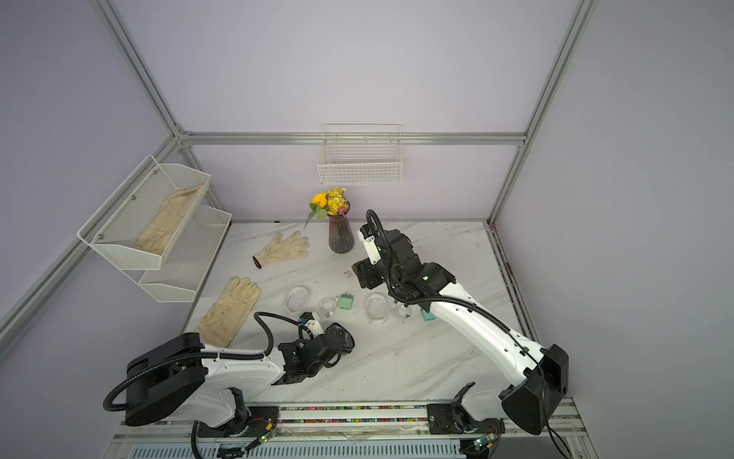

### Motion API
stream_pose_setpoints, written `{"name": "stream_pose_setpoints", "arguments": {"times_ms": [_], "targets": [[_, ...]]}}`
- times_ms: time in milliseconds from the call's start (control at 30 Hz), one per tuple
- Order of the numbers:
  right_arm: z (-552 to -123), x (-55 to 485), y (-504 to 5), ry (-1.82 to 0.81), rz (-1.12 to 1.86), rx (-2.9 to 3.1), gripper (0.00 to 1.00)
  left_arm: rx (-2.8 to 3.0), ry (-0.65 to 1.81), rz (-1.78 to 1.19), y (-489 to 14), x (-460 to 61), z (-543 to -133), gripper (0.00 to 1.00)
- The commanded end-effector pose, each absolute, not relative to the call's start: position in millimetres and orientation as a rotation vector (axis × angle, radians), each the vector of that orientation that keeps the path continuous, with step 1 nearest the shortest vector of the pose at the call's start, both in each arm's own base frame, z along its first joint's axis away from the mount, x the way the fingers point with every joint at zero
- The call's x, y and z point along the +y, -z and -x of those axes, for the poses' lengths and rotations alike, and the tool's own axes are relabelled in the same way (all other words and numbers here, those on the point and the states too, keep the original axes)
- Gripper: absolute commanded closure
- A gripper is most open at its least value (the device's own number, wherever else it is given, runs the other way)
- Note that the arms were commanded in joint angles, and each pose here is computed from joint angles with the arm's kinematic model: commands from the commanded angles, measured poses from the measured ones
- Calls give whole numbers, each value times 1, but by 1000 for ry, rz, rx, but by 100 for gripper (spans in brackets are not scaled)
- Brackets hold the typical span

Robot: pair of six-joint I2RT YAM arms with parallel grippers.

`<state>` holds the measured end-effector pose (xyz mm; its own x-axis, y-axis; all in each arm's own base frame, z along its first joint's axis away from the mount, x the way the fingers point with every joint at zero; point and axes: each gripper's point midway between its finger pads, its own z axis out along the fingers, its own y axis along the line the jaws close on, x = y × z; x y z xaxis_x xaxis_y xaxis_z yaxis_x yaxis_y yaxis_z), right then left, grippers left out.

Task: Pack away charging kits
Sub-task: Place the storage bag at the center of the board.

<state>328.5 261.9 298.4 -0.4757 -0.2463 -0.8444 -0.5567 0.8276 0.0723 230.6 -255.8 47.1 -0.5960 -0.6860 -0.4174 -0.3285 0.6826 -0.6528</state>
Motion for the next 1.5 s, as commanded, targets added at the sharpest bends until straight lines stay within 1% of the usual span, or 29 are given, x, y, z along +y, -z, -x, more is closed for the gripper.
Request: {"name": "stream_pose_setpoints", "arguments": {"times_ms": [0,33,67,133,167,200,233,267,300,433,600,800,867,900,1067,1300,1400,1467], "targets": [[-326,264,-311,-472,574,2028,26,2117,670,898,-49,-257,-233,94],[-325,264,-310,-473,571,2027,26,2137,674,906,-43,-260,-229,90],[-325,264,-308,-479,569,2026,26,2162,679,913,-37,-262,-223,79],[-323,265,-304,-493,571,2033,26,2185,674,922,-33,-262,-212,52],[-322,266,-303,-502,574,2036,27,2202,656,933,-31,-260,-206,44],[-321,267,-302,-510,574,2041,27,2221,632,940,-30,-257,-201,38],[-320,267,-303,-519,572,2041,26,2246,607,944,-31,-253,-196,27],[-319,267,-304,-526,568,2036,26,2282,570,955,-30,-249,-190,7],[-318,266,-305,-530,569,2032,26,2323,530,965,-28,-246,-184,0],[-316,265,-314,-545,559,1991,26,2497,425,972,-30,-240,-158,0],[-316,268,-317,-562,559,1978,25,2684,281,946,-44,-217,-124,0],[-314,269,-327,-584,564,1959,24,2952,318,798,-50,-223,-85,0],[-314,269,-331,-582,565,1948,24,2951,317,741,-53,-221,-88,0],[-315,269,-331,-578,569,1944,23,2950,367,647,-53,-228,-93,0],[-316,268,-331,-586,569,1940,23,2992,331,651,-48,-225,-98,3],[-324,280,-321,-613,584,1963,23,2921,504,636,-55,-245,-120,13],[-327,282,-317,-606,592,1970,23,2890,573,522,-71,-250,-127,13],[-331,284,-312,-601,593,1977,23,2892,632,477,-76,-253,-133,16]]}}
